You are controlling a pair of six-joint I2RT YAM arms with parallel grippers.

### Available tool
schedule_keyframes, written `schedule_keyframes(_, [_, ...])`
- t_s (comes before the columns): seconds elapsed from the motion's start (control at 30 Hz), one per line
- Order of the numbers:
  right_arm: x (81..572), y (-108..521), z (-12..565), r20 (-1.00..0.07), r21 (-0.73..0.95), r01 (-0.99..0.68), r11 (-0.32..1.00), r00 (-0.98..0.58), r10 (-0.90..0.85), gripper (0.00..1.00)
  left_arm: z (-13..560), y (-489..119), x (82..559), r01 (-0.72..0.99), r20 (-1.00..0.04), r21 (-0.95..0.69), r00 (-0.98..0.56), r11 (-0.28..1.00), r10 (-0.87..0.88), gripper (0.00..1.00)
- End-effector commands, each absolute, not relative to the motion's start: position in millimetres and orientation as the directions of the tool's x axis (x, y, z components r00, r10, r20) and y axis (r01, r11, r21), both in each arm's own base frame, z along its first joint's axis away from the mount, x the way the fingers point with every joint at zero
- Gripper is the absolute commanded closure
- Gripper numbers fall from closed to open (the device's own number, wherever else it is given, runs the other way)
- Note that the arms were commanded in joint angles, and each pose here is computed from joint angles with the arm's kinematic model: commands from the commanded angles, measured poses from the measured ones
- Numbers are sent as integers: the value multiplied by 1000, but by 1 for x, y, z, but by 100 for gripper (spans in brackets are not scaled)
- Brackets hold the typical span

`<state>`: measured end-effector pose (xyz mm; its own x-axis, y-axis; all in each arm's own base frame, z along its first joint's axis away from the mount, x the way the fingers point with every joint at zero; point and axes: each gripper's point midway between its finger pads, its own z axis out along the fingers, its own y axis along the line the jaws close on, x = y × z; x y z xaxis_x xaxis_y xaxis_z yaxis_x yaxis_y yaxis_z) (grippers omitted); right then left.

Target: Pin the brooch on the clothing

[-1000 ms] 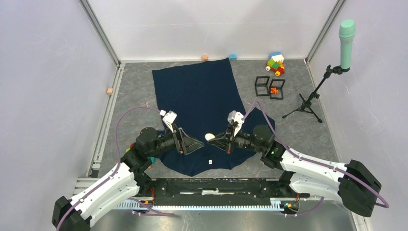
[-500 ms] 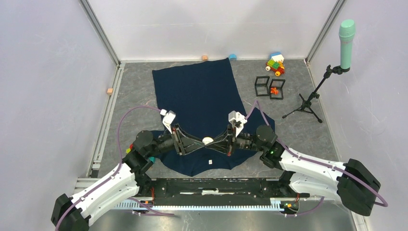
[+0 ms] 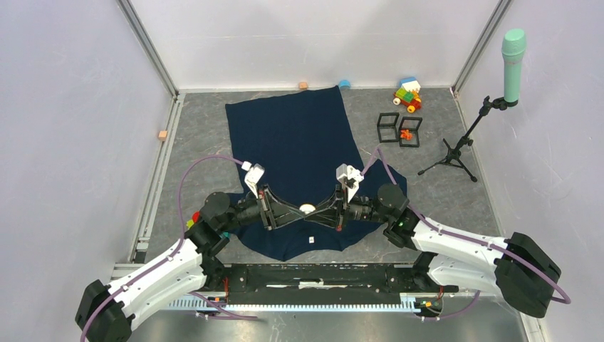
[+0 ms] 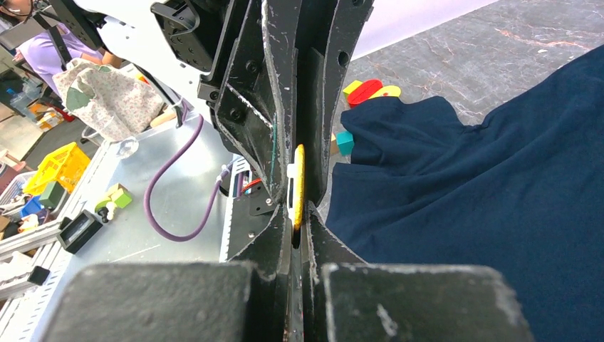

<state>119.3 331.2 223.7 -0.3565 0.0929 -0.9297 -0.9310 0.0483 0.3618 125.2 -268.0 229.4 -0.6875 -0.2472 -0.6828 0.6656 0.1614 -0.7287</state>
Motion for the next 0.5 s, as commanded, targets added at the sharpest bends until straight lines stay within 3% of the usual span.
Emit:
schedule_keyframes(0.0, [113,334,243,-938,326,-945,-11,-324,125,100,245,-271,119,703,-703,-703,-665,107,-253,79])
schedule_keyframes(0.1, [113,334,242,-938,325,-946,-8,-324,123,100,244,-272,117,707,-706,-700,-664,101,-245,90])
schedule_keyframes(0.3, [113,334,238,-938,332,-943,-1,-330,107,99,249,-271,114,724,-718,-684,-649,87,-251,98])
schedule_keyframes(0.4, [114,331,238,-939,331,-944,4,-329,104,69,248,-271,115,720,-717,-687,-650,96,-251,98])
schedule_keyframes(0.47, [118,326,238,-940,327,-945,26,-322,109,56,245,-269,117,713,-714,-691,-650,115,-261,98])
